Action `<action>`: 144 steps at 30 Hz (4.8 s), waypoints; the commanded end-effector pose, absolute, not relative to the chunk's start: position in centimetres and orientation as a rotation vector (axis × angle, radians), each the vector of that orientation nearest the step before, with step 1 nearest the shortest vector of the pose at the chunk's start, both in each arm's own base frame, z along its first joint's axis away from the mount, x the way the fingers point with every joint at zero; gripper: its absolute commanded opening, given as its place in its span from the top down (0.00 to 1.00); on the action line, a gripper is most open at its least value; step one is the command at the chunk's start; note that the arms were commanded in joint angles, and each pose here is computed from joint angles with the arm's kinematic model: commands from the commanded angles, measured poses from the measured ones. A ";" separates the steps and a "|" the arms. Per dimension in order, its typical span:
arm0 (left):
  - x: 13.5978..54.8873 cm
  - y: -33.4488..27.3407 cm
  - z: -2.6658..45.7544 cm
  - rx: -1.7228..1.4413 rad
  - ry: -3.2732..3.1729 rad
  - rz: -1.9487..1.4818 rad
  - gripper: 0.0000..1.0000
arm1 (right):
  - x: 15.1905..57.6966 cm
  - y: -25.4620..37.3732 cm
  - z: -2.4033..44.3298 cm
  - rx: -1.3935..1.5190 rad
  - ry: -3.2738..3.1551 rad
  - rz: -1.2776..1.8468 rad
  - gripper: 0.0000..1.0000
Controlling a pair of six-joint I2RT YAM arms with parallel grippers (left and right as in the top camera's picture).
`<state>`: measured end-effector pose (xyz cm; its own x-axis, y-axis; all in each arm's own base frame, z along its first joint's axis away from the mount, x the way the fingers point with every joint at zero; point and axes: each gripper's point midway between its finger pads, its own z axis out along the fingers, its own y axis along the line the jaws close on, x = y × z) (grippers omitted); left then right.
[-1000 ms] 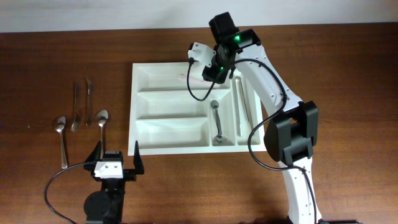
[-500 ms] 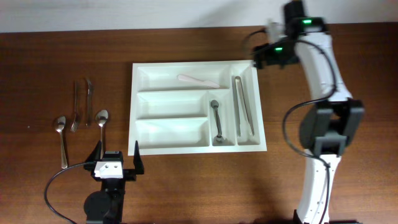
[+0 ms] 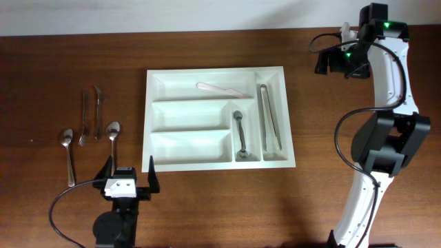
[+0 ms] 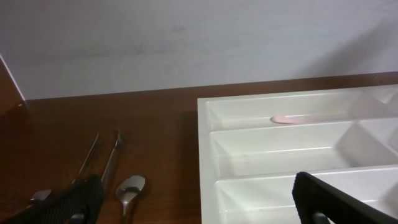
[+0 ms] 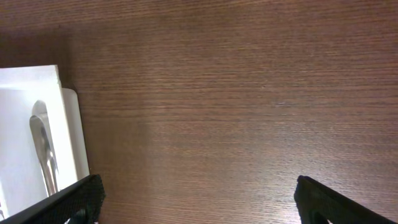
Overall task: Pack container
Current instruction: 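Open the right gripper and raise it away to the upper right, then move the left gripper over the metal cutlery left of the tray, then grasp a metal spoon with the left gripper, then carry the spoon with the left gripper into the tray's middle compartment and release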
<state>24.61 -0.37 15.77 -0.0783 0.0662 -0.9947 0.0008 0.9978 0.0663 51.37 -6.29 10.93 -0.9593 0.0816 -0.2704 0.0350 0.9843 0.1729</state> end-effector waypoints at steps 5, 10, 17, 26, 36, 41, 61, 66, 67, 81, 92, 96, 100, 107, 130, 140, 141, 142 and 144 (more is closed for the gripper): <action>24.6 -0.1 15.8 0.052 1.643 0.078 0.01 | 51.7 -6.7 14.3 0.092 2.776 0.221 0.01; 24.6 -0.1 15.8 0.052 1.643 0.078 0.01 | 51.7 -6.7 14.3 0.092 2.776 0.222 0.01; 24.6 -0.1 15.8 0.052 1.643 0.078 0.01 | 51.7 -6.7 14.3 0.092 2.776 0.221 0.01; 24.6 -0.1 16.2 0.050 1.626 0.078 0.01 | 51.7 -6.7 14.3 0.092 2.776 0.221 0.01; 23.7 2.5 21.3 -0.254 1.523 -0.013 0.01 | 51.7 -6.7 14.3 0.092 2.776 0.221 0.01; 22.4 4.7 26.0 -0.370 1.618 0.070 0.01 | 51.7 -6.7 14.3 0.092 2.776 0.221 0.01; 33.8 8.7 24.1 -0.400 2.242 0.395 0.01 | 51.7 -6.7 14.3 0.092 2.776 0.221 0.01; 34.4 8.8 19.1 -0.227 2.449 0.492 0.05 | 51.7 -6.7 14.3 0.092 2.776 0.222 0.01; 34.6 8.9 17.8 -0.189 2.495 0.509 0.08 | 51.7 -6.7 14.3 0.092 2.776 0.222 0.01; 33.9 12.2 6.0 -0.223 2.853 0.511 0.16 | 51.7 -6.7 14.3 0.092 2.776 0.221 0.01; 36.0 10.3 3.7 -0.128 2.848 0.208 0.21 | 51.7 -6.7 14.3 0.092 2.776 0.221 0.01; 36.4 9.8 3.4 -0.120 2.839 0.159 0.23 | 51.7 -6.7 14.3 0.092 2.776 0.221 0.01; 36.4 9.6 2.2 -0.120 2.861 0.134 0.24 | 51.7 -6.7 14.3 0.092 2.776 0.221 0.01; 35.7 9.4 -0.5 -0.119 2.934 0.116 0.38 | 51.7 -6.7 14.3 0.092 2.776 0.222 0.01; 39.2 10.5 3.3 -0.121 2.833 0.158 0.98 | 51.7 -6.7 14.3 0.092 2.776 0.221 0.01; 45.0 6.0 17.5 0.197 2.456 0.030 0.98 | 51.7 -6.7 14.3 0.092 2.776 0.221 0.01; 45.2 4.6 18.4 0.286 2.420 0.003 0.98 | 51.7 -6.7 14.3 0.092 2.776 0.221 0.01; 45.2 3.2 19.2 0.383 2.384 -0.019 0.98 | 51.7 -6.7 14.3 0.092 2.776 0.221 0.01; 45.1 0.4 20.2 0.552 2.315 -0.061 0.98 | 51.7 -6.7 14.3 0.092 2.776 0.221 0.01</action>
